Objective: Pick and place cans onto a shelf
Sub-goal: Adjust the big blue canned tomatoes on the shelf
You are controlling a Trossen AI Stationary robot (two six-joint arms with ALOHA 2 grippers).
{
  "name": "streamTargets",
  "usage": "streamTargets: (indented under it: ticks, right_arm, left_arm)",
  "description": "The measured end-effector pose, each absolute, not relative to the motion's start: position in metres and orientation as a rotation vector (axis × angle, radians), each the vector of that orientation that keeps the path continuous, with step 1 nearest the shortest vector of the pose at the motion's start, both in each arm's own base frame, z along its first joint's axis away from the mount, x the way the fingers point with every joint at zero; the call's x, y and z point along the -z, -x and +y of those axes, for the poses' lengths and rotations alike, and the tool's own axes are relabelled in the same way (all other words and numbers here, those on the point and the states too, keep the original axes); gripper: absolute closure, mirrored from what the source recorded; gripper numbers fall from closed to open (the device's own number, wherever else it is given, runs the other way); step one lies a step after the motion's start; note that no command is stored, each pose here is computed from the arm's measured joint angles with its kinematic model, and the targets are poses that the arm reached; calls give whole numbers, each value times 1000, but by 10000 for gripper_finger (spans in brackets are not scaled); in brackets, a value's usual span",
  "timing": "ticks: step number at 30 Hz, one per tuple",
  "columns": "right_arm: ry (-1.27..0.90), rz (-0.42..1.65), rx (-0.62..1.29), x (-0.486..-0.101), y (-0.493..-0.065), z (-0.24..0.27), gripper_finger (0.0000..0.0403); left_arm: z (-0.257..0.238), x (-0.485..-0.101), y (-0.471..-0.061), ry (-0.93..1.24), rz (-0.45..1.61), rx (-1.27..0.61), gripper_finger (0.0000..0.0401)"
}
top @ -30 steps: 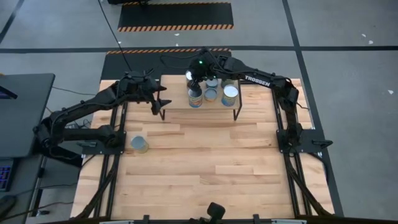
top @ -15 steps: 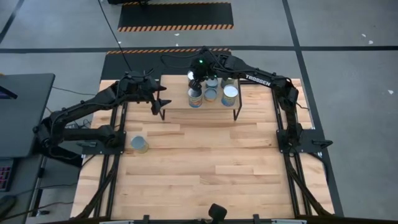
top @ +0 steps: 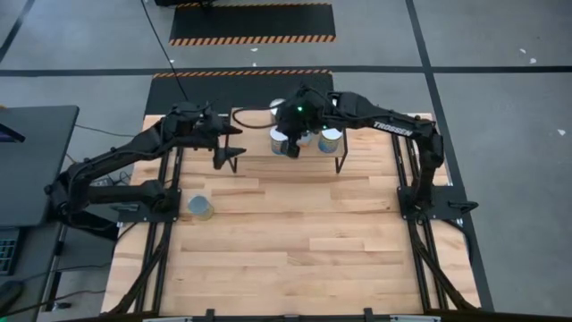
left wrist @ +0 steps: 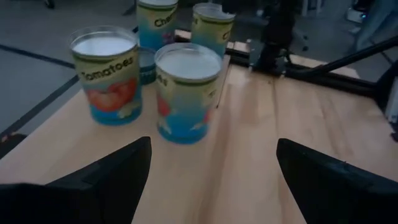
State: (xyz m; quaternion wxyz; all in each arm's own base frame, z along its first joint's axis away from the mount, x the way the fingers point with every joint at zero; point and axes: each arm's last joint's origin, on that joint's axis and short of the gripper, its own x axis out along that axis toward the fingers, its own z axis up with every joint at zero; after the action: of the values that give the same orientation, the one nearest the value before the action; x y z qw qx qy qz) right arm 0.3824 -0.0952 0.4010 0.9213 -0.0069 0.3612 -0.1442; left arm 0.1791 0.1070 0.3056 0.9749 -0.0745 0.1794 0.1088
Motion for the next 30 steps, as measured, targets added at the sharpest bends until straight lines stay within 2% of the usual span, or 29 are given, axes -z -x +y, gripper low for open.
streamTargets:
  ticks: [9,15,30]
  right_arm:
    - [1,825,380,-380,-392,-101,401]
    - [-39,876,377,-365,-396,-115,401]
    - [-59,895,359,-361,-396,-119,401]
  left_arm:
    - [92,-308,-186,166,343,-108,49]
    - [89,-308,-188,160,347,-101,49]
    - [89,-308,-188,153,348,-107,49]
